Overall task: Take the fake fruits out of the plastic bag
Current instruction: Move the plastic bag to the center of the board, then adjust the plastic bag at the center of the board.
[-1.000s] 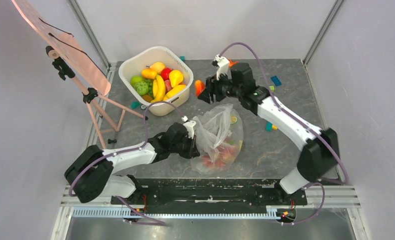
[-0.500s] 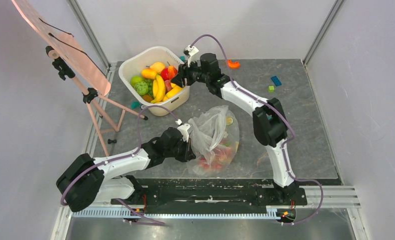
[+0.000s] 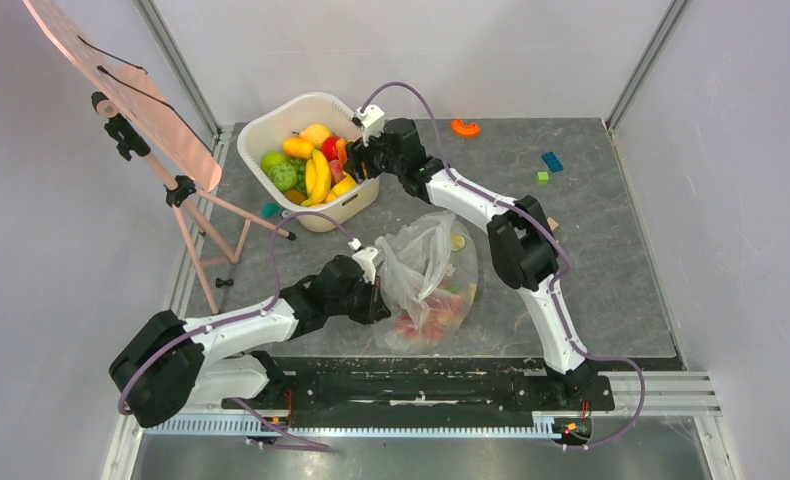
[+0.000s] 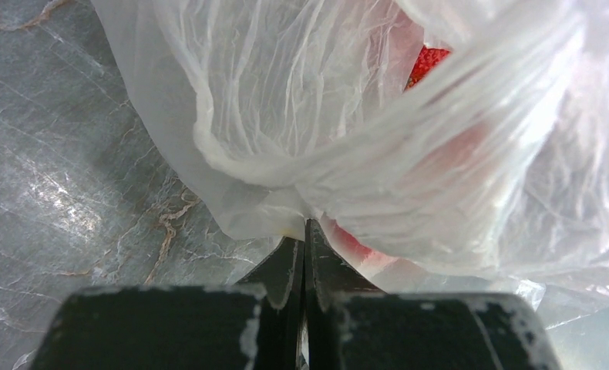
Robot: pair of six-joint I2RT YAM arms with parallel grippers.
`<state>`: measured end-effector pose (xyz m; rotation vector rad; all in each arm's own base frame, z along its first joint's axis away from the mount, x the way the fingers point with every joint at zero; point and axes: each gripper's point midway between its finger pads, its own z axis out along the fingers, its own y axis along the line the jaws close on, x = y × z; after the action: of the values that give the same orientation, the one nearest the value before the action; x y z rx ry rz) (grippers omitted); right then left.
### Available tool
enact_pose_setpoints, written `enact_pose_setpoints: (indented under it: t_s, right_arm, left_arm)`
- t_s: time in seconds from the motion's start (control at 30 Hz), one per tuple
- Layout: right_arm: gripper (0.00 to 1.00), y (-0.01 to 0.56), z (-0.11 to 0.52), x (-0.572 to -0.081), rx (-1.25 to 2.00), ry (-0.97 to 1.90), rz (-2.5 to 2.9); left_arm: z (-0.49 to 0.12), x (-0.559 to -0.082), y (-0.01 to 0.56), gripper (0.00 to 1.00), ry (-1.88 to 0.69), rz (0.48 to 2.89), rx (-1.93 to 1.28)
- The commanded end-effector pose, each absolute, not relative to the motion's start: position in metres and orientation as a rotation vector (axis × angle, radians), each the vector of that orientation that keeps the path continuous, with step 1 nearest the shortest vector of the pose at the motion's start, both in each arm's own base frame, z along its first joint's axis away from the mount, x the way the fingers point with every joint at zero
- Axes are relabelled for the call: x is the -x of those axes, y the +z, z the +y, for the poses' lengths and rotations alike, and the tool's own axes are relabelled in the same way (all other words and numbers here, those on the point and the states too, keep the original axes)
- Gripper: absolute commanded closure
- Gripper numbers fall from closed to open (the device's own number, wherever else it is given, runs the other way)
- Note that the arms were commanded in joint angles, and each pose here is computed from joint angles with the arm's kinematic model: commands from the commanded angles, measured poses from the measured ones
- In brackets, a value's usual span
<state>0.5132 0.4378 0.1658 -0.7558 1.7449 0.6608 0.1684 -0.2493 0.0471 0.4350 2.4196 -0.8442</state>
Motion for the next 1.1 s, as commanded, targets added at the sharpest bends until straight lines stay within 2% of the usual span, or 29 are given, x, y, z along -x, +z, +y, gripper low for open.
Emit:
enact_pose_setpoints:
  t_s: [0.0, 0.2, 0.33, 0.4, 0.67, 0.73, 0.87, 1.0, 1.07]
  right_arm:
    - [0.33, 0.164, 0.432, -0.519, 0.799, 0.555, 1.728]
    - [0.19, 0.164, 0.429, -0.516, 0.825, 0.543, 1.728]
    - [0.14, 0.18, 0.426, -0.509, 0.835, 0.546, 1.706]
    - [0.12, 0.198, 0.422, -0.502, 0.842, 0.549, 1.674]
    - [0.1, 0.334, 0.37, -0.467, 0.633, 0.513, 1.532]
    - [0.11, 0.357, 0.342, -0.446, 0.551, 0.493, 1.537]
    - [0.11, 0.363, 0.276, -0.395, 0.379, 0.444, 1.562]
    - [0.12, 0.345, 0.22, -0.343, 0.284, 0.404, 1.637]
    - [0.17, 0.326, 0.197, -0.317, 0.252, 0.39, 1.707]
  left_arm:
    - [-0.249, -0.172, 0.049, 0.98, -0.84, 2.41, -0.401]
    - [-0.248, -0.172, 0.049, 0.98, -0.834, 2.408, -0.401]
    - [-0.249, -0.173, 0.052, 0.98, -0.835, 2.401, -0.401]
    - [-0.25, -0.175, 0.053, 0.98, -0.834, 2.396, -0.4]
    - [-0.26, -0.188, 0.077, 0.98, -0.835, 2.342, -0.427]
    - [-0.268, -0.194, 0.091, 0.98, -0.854, 2.309, -0.438]
    - [-0.289, -0.21, 0.126, 0.98, -0.89, 2.252, -0.491]
    - [-0.318, -0.217, 0.16, 0.98, -0.956, 2.219, -0.642]
    - [-0.329, -0.218, 0.169, 0.98, -0.97, 2.211, -0.72]
